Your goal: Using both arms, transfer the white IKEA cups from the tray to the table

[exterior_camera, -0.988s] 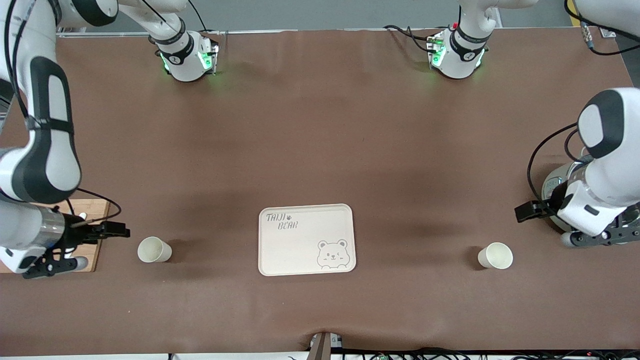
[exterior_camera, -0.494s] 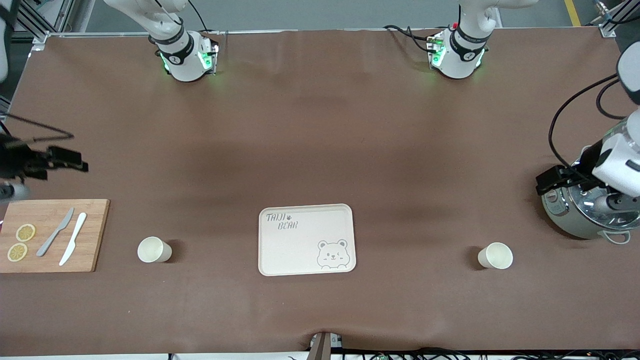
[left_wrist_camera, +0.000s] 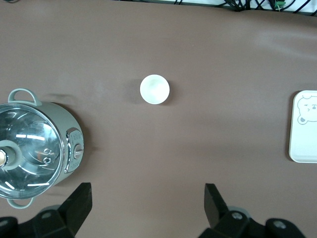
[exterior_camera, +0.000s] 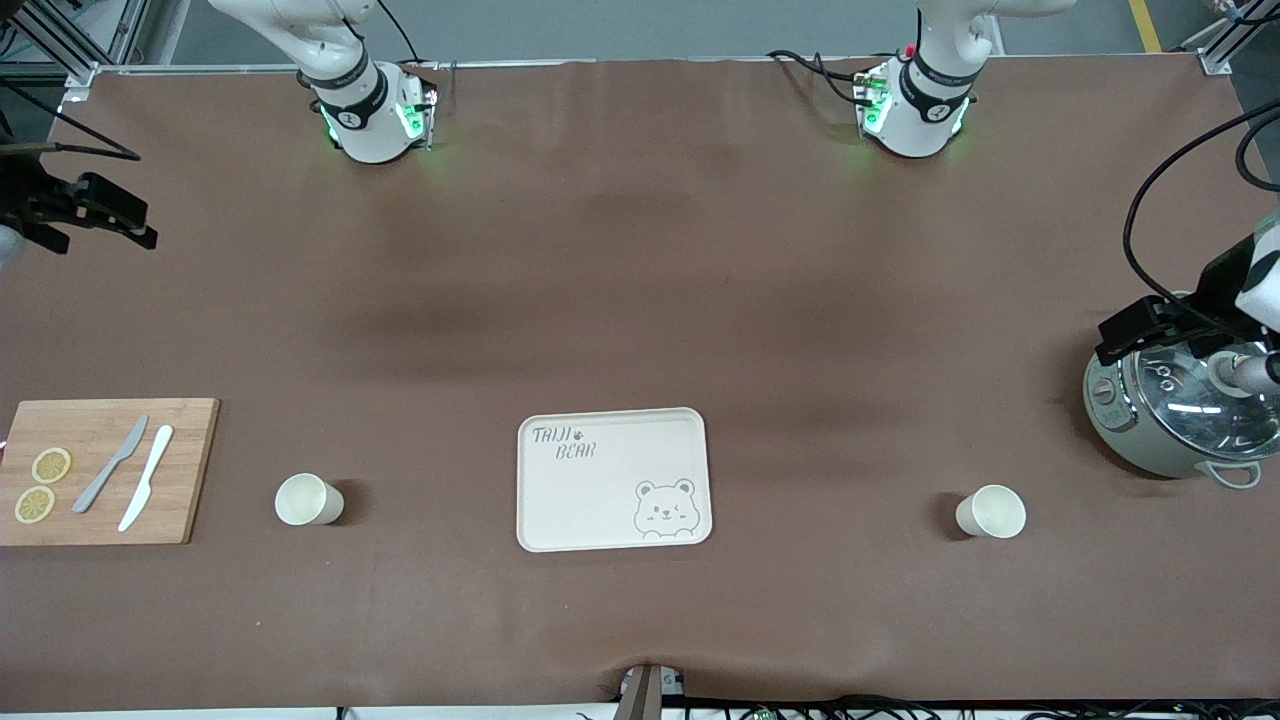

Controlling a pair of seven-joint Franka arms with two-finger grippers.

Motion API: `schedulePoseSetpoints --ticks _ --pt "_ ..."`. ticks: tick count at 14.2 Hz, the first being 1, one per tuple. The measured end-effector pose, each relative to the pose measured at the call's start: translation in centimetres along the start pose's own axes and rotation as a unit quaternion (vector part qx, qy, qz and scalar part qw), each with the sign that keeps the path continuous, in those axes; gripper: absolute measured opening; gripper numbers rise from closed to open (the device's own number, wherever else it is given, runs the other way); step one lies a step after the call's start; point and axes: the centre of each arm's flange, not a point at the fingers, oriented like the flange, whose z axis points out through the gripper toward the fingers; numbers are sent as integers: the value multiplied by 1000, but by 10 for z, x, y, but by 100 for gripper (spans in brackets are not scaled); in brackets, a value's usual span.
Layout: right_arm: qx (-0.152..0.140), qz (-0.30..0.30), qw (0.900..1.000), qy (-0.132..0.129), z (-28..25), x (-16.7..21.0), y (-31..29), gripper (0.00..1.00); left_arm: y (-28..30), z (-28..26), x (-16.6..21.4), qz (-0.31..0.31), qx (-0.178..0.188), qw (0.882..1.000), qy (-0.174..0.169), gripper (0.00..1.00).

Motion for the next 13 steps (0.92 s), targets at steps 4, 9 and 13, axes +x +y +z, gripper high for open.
schedulePoseSetpoints --ticks 4,9,13 --pt "-2 6 1000 7 -1 2 1 100 -21 -22 -6 -14 1 1000 7 100" --pt "-3 6 1000 25 -16 2 1 100 -34 -60 -31 -17 -3 1000 17 100" --pt "-4 5 1000 30 -20 2 1 100 -37 -60 -43 -17 -5 1000 10 100"
